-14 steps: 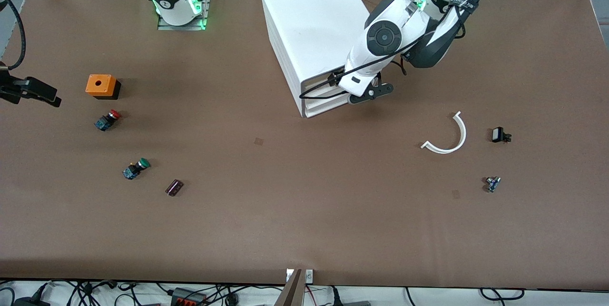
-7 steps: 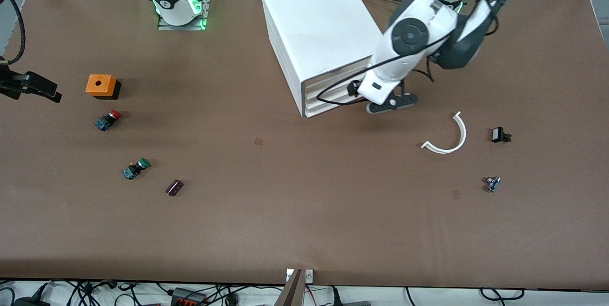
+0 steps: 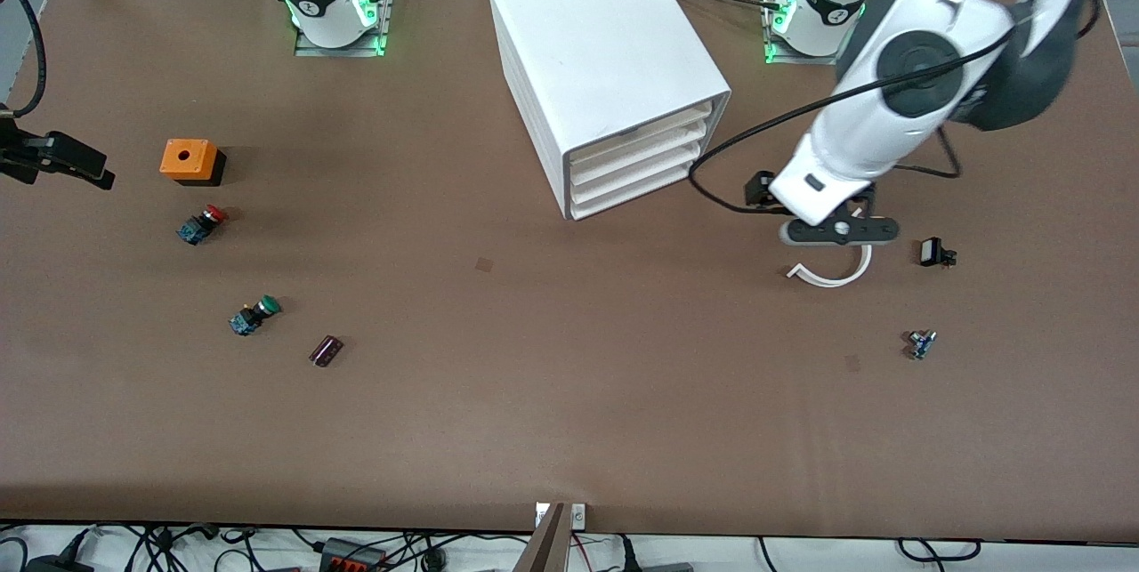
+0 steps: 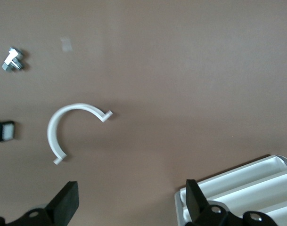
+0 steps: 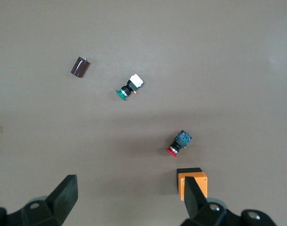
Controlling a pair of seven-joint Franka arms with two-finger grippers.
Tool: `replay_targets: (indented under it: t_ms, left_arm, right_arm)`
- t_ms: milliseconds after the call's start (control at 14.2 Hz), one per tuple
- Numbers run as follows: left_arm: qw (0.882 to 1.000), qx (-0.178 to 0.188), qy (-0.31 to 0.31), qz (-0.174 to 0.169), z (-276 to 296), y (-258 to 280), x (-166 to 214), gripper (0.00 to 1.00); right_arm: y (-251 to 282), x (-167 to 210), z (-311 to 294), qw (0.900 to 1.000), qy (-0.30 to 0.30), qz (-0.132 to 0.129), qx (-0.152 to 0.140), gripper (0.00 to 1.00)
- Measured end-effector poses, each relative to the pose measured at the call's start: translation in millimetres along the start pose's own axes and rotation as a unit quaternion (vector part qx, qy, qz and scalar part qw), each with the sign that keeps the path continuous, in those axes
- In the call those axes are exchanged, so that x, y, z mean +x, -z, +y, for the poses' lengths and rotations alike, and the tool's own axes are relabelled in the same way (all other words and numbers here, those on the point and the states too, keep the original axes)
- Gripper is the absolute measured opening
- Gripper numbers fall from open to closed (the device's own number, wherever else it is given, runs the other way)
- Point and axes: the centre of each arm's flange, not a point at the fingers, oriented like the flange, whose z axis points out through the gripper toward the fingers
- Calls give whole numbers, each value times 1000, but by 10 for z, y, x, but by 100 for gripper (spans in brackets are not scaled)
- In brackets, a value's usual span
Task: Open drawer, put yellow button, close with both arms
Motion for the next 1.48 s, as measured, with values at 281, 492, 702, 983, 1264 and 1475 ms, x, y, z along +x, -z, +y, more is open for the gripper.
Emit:
replay_targets:
  t_ms: [281,492,702,983,1264,1475]
  left_arm:
    - [999,4,-51,-12,-614,408,111,100]
    - [997,7,-81,-3,-1222,695,181,100]
    - [995,-18,-95,-8,-1768,736,166,100]
    - [996,-13,-80,23,-1815,719,79,100]
    - [995,-39,-33,80,-1653,589,-67,100]
    - [997,-57,-11,47,-1857,609,-298,100]
  right_arm:
    - [0,0,0,1000,0,0,0,100]
    - [-4,-1,0,1000,0,0,0,100]
    - [0,5,-2,1000,0,2,0,100]
    - [9,16,-61,1000,5,6,0,100]
    - [9,17,-89,1000,8,6,0,100]
    - [9,17,-85,1000,7,6,0,100]
